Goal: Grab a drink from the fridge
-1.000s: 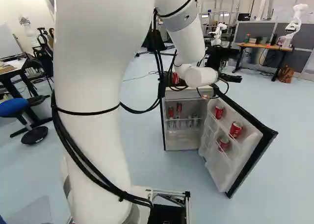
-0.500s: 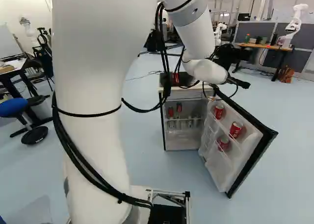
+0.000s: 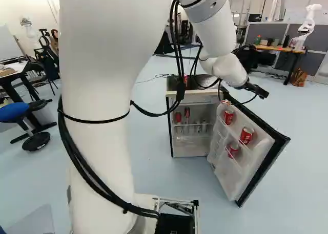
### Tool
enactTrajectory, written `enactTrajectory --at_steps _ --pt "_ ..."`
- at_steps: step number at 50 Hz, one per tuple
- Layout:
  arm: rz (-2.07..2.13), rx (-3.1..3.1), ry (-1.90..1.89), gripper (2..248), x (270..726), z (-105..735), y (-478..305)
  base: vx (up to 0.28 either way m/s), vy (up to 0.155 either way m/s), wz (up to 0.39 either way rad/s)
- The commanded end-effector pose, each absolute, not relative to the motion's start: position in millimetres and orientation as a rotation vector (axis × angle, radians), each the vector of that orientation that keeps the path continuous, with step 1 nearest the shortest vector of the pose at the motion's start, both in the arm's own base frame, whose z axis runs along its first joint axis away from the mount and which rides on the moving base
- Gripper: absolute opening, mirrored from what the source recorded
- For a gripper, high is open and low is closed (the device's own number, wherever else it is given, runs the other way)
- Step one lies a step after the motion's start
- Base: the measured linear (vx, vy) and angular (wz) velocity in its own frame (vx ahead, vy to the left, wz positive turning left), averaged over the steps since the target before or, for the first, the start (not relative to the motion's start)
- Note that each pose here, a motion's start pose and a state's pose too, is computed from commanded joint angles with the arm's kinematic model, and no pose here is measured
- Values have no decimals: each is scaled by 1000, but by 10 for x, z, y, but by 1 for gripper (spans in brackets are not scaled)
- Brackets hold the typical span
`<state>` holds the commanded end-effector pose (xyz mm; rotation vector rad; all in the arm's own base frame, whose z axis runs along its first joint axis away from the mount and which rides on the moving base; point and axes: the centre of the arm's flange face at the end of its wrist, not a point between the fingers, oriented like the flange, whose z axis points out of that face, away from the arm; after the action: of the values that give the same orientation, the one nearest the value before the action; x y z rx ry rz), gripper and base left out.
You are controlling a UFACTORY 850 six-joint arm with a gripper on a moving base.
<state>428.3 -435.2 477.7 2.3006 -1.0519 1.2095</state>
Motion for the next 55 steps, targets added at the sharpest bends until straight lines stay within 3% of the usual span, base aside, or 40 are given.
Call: enactTrajectory --at_steps 55 --pt "769 2535 -1266 247 4258 4700 -5057 0 0 0"
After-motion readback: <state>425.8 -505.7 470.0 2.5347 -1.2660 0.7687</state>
